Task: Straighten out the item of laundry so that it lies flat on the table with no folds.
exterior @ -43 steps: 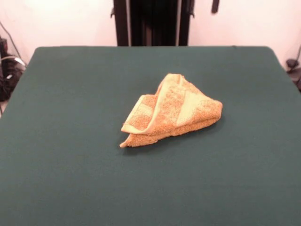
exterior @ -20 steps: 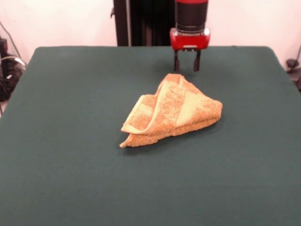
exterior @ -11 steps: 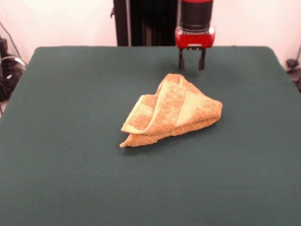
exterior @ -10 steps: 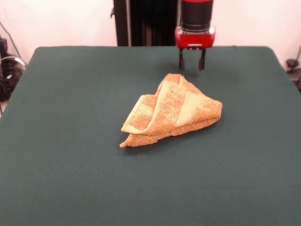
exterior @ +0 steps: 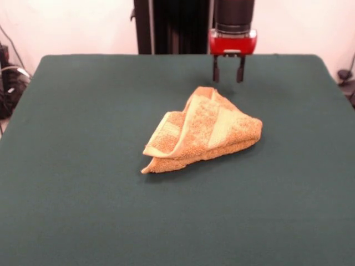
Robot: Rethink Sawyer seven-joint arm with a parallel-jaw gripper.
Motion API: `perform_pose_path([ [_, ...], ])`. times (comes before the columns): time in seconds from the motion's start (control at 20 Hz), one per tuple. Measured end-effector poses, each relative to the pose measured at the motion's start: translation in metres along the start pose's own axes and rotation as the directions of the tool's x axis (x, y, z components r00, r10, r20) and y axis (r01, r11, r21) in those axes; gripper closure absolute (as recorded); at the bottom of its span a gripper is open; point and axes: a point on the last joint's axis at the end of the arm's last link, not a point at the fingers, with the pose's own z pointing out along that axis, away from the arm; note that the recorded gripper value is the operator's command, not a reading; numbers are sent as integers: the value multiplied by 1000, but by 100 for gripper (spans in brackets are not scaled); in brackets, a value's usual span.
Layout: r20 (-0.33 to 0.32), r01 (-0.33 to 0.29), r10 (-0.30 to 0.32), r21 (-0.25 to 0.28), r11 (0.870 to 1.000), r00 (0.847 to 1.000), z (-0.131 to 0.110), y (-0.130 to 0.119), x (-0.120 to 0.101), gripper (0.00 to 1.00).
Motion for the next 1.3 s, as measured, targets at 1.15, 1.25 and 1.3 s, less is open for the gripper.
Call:
perform_pose_path([
  [1.15,-184,-47,44,-11,999,982,-31,-2,-27,0],
  [1.25,-186,-46,43,-13,999,982,-33,-2,-34,0],
  [1.3,-185,-46,43,-14,999,982,-34,-2,-39,0],
])
